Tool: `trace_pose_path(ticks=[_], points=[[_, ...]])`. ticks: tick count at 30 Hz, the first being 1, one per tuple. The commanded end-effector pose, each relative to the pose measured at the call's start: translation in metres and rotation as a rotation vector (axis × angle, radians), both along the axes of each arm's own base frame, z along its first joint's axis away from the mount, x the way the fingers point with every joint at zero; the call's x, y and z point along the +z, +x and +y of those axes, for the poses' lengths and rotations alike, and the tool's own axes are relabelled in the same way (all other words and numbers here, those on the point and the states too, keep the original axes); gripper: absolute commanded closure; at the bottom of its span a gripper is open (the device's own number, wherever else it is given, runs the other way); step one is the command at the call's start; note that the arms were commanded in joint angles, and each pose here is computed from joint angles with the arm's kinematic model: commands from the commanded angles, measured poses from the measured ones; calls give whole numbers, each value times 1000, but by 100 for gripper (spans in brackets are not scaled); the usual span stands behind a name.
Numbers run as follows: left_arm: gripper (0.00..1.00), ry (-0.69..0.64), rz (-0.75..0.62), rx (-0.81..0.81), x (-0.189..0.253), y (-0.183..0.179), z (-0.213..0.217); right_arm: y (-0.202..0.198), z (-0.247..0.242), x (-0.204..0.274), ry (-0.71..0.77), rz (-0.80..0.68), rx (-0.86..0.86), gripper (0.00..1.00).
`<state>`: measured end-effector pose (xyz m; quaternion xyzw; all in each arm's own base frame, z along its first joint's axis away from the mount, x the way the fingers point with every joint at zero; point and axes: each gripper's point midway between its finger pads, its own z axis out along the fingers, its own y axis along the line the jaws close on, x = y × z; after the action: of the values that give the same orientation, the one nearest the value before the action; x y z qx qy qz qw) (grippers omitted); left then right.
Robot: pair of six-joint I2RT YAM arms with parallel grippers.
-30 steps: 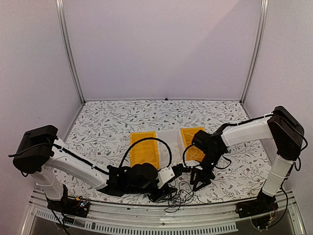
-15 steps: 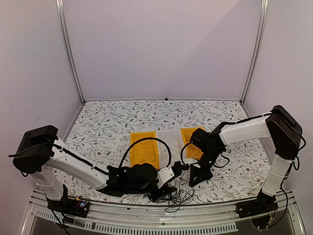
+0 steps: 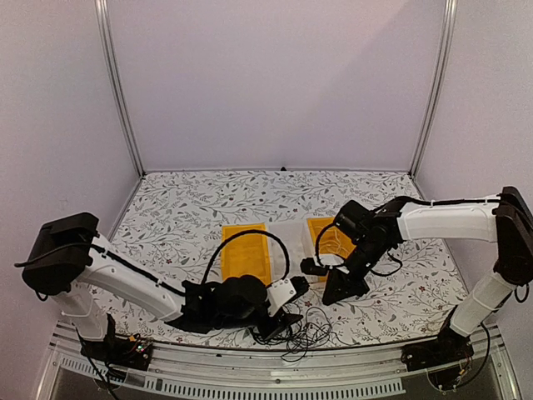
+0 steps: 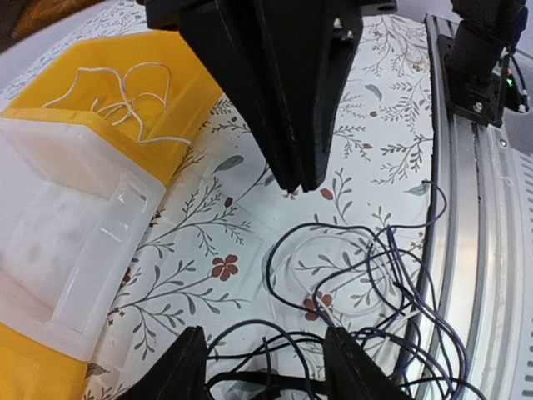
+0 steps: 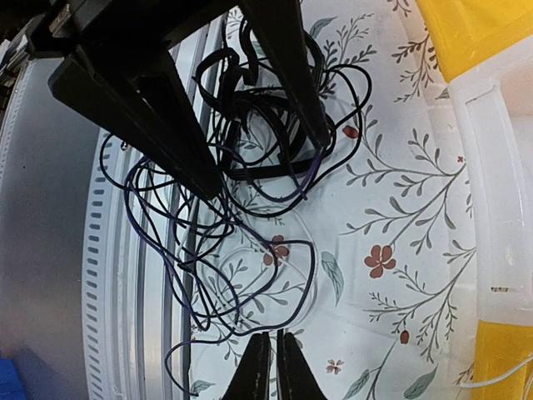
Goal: Untangle the cables
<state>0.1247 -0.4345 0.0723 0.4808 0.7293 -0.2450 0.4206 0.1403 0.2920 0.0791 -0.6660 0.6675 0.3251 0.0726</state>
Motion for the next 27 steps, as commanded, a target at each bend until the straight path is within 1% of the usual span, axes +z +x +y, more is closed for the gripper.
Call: trace_pose_path(ticks=[1,3,8,11,14,18,20,24,25,27], points=[[52,-64,6,-16,11,13,-24,2,-7,16,35,-80,-23,89],[53,-40,8,-19,4,17,-28,6,-10,25,55,-110,-42,85],[54,18,38,-90,-12,18,-40,14,-20,40,85,-157,-94,76],[58,53,32,-110,-19,21,-45,19,-24,44,96,-169,-123,75],[62,49,41,-132,-19,20,-47,22,-28,46,109,-168,-148,75],[70,68,73,-164,-27,19,-49,26,-32,52,136,-159,-169,74],[75,89,73,-172,-33,19,-50,27,-32,52,137,-163,-171,73],[81,85,62,-176,-31,20,-53,28,-32,47,127,-152,-172,73],[83,84,62,-174,-31,20,-52,28,-32,46,125,-149,-172,73],[92,76,52,-166,-26,22,-52,27,-32,42,116,-136,-171,73]])
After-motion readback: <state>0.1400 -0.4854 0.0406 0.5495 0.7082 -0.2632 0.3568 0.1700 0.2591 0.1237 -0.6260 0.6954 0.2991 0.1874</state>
